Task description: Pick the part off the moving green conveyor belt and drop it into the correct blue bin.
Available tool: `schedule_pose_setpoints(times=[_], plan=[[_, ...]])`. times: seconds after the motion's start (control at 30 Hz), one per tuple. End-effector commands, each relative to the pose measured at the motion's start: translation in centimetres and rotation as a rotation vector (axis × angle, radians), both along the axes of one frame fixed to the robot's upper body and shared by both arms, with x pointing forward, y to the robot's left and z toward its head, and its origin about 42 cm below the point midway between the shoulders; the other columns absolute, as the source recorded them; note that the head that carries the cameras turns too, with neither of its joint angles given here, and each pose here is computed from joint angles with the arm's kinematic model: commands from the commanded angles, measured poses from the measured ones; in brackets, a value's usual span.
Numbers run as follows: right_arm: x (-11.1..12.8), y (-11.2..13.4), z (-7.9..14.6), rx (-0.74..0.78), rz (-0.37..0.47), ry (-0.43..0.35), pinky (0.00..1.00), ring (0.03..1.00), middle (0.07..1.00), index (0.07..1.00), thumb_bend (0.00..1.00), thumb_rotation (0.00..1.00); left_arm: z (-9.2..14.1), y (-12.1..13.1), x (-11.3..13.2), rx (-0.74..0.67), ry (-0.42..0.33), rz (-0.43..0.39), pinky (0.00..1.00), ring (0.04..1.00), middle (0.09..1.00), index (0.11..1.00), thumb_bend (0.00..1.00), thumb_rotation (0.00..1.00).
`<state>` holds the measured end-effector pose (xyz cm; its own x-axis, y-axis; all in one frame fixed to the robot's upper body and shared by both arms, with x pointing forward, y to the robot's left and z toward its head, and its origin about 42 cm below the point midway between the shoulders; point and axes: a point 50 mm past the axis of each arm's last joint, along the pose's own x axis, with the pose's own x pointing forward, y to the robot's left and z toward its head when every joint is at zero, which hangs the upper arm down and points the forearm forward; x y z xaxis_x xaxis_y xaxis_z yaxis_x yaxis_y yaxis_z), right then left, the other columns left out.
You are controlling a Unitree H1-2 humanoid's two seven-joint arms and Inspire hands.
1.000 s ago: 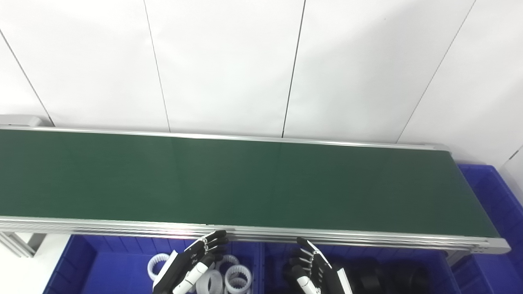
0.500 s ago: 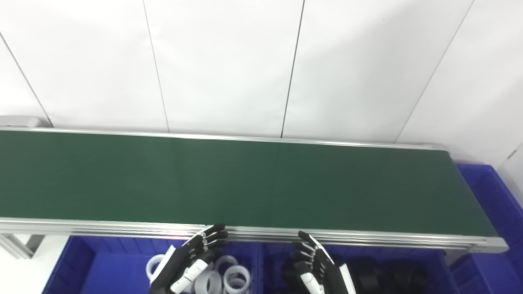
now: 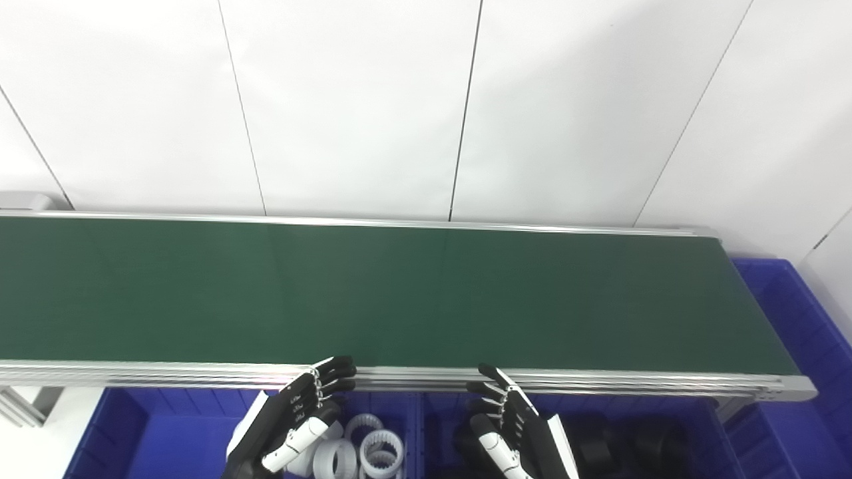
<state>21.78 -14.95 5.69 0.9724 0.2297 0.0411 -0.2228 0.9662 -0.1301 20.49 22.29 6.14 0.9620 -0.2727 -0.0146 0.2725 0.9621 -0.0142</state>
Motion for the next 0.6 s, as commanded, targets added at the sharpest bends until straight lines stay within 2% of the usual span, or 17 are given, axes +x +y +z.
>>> schedule_pose_setpoints(times=[0.0,0.33,0.57], plan=[[0.71,0.73,1.23,0.018,0.007,-0.039,0.63,0.714,0.778,0.872,0.56,0.71,1.21,0.23,0.78,-0.011,-0.049,-0.010,0.79,0.834,0.855,0.838,0.65,0.61],[1.05,1.48,1.64,0.010,-0.001,-0.043,0.62,0.713,0.774,0.869,0.58,0.71,1.60,1.02,1.17,0.004,-0.046,-0.001,0.79,0.834,0.850,0.829,0.70,0.62],[0.96,1.19,1.88,0.021,-0.002,-0.040,0.61,0.707,0.769,0.867,0.58,0.71,1.74,0.71,1.10,0.002,-0.047,-0.002,0.77,0.827,0.839,0.820,0.69,0.59]])
